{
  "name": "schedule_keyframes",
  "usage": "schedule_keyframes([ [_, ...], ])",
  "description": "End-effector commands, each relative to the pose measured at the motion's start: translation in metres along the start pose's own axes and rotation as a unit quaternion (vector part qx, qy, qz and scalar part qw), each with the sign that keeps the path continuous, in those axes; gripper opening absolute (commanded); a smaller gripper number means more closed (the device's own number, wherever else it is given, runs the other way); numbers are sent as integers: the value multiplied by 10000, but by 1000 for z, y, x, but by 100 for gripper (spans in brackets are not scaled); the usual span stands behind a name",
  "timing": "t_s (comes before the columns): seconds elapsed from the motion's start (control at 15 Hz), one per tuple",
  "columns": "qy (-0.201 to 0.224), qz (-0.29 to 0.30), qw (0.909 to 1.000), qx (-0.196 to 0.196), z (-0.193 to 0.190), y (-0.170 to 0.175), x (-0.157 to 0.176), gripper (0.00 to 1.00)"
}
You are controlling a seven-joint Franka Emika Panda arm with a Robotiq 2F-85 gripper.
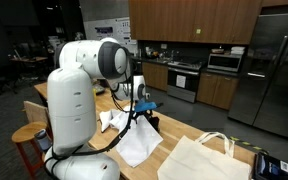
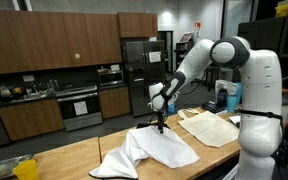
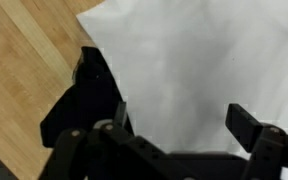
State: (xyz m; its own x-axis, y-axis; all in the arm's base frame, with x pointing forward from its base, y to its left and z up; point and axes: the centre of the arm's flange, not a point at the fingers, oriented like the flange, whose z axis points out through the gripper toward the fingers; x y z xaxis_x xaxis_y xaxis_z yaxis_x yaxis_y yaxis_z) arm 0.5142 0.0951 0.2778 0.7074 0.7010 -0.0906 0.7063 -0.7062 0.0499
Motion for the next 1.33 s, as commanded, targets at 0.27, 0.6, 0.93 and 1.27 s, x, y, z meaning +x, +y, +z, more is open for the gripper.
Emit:
schedule_keyframes([
  [0.27, -109, 131, 9995, 276, 23, 16, 21, 74],
  [0.6, -266, 251, 9985, 414, 27, 18, 26, 37],
  [0.93, -503, 295, 9971, 484, 26, 16, 29, 1],
  [1.27, -637, 445, 9957, 502, 19, 14, 31, 0],
])
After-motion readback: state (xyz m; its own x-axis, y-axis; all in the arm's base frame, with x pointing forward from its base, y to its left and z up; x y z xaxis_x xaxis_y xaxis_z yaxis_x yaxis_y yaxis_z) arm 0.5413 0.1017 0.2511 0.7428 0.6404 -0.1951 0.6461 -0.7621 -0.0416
